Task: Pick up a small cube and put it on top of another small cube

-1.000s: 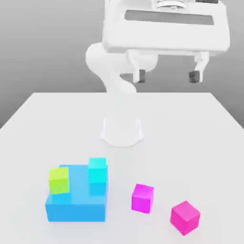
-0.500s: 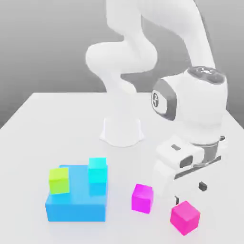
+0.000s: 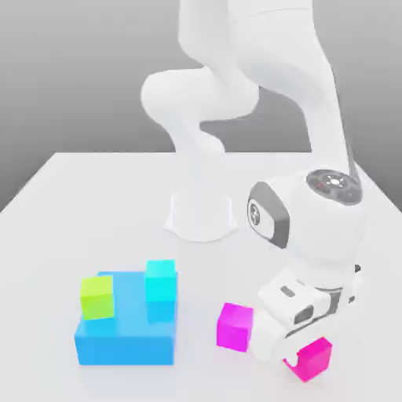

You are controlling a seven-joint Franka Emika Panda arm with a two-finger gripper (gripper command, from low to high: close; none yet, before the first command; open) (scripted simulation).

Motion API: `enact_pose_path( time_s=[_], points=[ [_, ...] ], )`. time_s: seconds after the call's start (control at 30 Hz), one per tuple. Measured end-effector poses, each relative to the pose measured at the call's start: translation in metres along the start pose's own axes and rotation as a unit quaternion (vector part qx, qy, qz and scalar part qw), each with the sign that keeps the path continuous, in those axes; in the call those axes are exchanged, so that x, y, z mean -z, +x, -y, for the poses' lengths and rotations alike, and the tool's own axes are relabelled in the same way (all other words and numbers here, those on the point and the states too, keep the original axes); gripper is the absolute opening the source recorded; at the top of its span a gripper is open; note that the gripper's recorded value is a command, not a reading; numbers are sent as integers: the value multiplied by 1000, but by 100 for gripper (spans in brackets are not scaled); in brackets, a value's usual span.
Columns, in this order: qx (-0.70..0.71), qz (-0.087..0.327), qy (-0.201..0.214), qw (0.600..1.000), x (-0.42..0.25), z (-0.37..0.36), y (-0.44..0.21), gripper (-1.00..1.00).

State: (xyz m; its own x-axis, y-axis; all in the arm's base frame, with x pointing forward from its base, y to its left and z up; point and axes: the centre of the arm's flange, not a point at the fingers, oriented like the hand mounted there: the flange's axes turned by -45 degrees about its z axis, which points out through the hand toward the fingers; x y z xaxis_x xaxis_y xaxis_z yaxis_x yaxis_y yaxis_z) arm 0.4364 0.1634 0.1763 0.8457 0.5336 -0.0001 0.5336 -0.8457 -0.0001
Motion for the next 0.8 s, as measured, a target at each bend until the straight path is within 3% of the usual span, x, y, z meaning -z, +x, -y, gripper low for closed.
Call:
enact_pose_path(
  time_s=[0.2, 0.3, 0.5, 0.67, 0.7, 0.8],
  points=[
    [-184, 4, -13, 983, 59, -106, -52, -100],
    [-321, 5, -14, 947, 85, -176, -110, -100],
    [-521, 1, -3, 854, 130, -236, -212, -100],
    [-557, -1, 1, 830, 85, -245, -234, -100],
    [-558, -1, 1, 830, 76, -245, -235, 100],
    [-558, -1, 1, 830, 76, -245, -235, 100]
  ],
)
